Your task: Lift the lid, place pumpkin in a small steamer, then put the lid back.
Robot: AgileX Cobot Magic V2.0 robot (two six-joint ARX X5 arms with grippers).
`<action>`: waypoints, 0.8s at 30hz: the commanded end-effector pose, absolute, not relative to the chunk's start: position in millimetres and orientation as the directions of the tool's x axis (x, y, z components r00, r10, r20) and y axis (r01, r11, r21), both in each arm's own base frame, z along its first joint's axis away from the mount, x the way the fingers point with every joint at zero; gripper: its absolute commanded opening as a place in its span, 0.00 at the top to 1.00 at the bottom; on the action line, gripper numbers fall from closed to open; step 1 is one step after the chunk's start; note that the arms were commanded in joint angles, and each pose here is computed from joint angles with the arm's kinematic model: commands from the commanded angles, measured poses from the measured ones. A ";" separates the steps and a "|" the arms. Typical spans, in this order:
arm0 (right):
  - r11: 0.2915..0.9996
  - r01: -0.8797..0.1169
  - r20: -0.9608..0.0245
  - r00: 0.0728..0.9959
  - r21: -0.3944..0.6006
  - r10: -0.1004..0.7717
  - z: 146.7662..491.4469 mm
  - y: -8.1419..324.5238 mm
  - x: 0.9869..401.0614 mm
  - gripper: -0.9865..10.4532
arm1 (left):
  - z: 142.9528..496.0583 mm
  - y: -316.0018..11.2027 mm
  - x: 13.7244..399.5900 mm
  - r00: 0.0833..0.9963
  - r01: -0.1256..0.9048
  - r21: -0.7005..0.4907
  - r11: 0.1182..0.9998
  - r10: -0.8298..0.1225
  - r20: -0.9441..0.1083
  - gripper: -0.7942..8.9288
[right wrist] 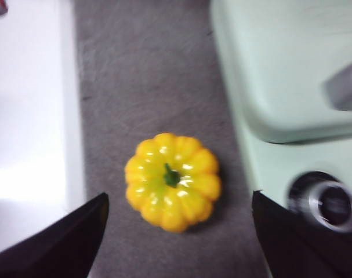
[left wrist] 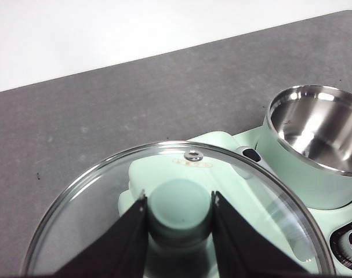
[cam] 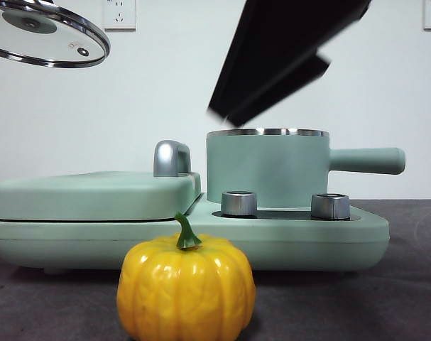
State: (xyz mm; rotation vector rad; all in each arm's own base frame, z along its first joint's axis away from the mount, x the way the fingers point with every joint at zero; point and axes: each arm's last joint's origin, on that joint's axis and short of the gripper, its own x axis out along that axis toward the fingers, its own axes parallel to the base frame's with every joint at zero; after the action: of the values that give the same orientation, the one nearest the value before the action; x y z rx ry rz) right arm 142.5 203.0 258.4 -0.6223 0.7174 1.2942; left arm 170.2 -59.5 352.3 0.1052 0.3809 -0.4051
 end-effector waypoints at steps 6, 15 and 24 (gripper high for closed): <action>0.105 -0.994 -0.822 0.070 -0.013 0.565 227.4 237.1 146.0 0.56 | 360.1 -59.7 170.0 0.866 0.397 0.021 0.917 -0.367 -0.340 0.90; 0.124 -0.992 -0.859 0.096 -0.038 0.503 201.1 250.0 156.2 0.51 | 360.1 -59.7 170.0 0.866 0.401 0.032 0.916 -0.367 -0.340 0.90; 0.106 -0.994 -0.875 0.059 -0.009 0.480 186.3 256.2 158.1 0.51 | 360.2 -59.7 170.0 0.867 0.401 0.035 0.916 -0.366 -0.338 0.90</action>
State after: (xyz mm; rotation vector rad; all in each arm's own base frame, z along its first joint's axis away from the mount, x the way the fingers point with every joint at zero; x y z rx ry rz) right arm 159.2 249.2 186.0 -0.7734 0.8673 1.2851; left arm 170.2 -59.5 352.3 0.1065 0.3807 -0.4042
